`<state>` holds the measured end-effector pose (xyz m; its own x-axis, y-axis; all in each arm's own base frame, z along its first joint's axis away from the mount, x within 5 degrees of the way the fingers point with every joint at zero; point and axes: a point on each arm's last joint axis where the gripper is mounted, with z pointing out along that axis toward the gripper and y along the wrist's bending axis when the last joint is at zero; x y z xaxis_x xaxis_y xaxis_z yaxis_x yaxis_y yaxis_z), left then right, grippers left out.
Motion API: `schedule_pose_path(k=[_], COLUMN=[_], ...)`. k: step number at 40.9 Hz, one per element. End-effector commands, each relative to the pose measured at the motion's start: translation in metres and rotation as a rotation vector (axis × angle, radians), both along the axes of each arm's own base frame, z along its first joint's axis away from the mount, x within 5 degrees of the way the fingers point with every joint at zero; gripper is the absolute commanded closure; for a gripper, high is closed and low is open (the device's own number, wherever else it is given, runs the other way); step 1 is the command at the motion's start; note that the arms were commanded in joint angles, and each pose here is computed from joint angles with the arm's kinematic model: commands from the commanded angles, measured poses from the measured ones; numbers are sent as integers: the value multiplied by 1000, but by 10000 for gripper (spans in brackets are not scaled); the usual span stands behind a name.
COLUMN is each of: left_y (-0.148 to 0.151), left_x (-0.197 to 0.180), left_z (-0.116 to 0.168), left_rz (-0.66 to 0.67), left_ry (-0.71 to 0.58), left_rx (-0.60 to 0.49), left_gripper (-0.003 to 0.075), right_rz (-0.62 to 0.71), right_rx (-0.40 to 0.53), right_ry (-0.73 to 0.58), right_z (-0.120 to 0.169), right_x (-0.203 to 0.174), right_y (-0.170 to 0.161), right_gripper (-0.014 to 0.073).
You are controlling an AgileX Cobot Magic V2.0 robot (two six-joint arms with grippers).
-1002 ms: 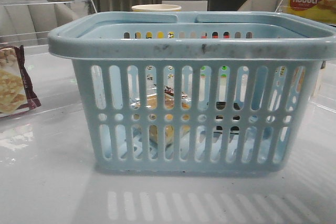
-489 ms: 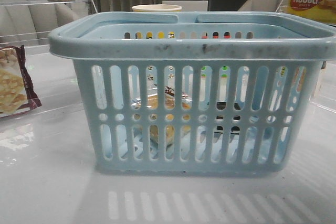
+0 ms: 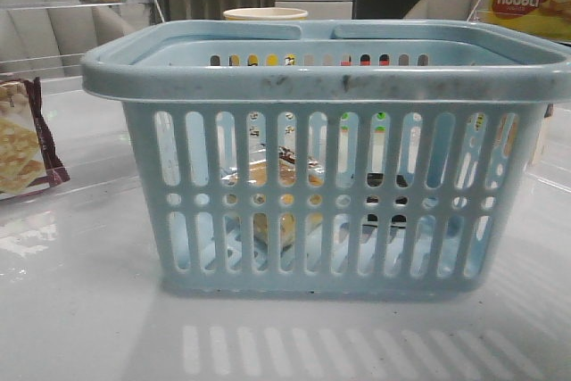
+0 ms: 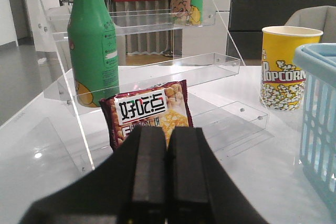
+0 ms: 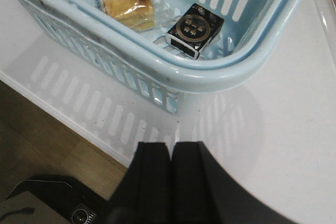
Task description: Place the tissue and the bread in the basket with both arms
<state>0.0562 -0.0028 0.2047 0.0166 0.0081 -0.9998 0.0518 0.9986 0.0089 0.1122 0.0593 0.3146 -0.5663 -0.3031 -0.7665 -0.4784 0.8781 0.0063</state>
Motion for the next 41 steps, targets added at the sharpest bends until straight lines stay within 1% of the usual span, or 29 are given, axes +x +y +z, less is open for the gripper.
schedule_pose_path(k=[1, 29, 31, 33, 37, 41], left_y=[0, 0, 0, 0, 0, 0], left_x=[-2, -2, -2, -2, -2, -2], left_z=[8, 9, 9, 9, 9, 9], left_rz=[-2, -2, -2, -3, -3, -3], left_ry=[-95, -97, -97, -99, -99, -99], left_rx=[-17, -17, -17, -17, -17, -17], left_gripper=[626, 626, 626, 626, 626, 626], right_rz=[4, 5, 7, -14, -115, -234], right_rx=[22, 23, 31, 18, 40, 76], right_ry=[-87, -90, -111, -159, -280, -427], right_z=[13, 12, 12, 11, 5, -11], right_x=[3, 2, -2, -5, -13, -28], right_y=[1, 1, -2, -8, -24, -40], right_gripper=[530, 530, 530, 530, 530, 530])
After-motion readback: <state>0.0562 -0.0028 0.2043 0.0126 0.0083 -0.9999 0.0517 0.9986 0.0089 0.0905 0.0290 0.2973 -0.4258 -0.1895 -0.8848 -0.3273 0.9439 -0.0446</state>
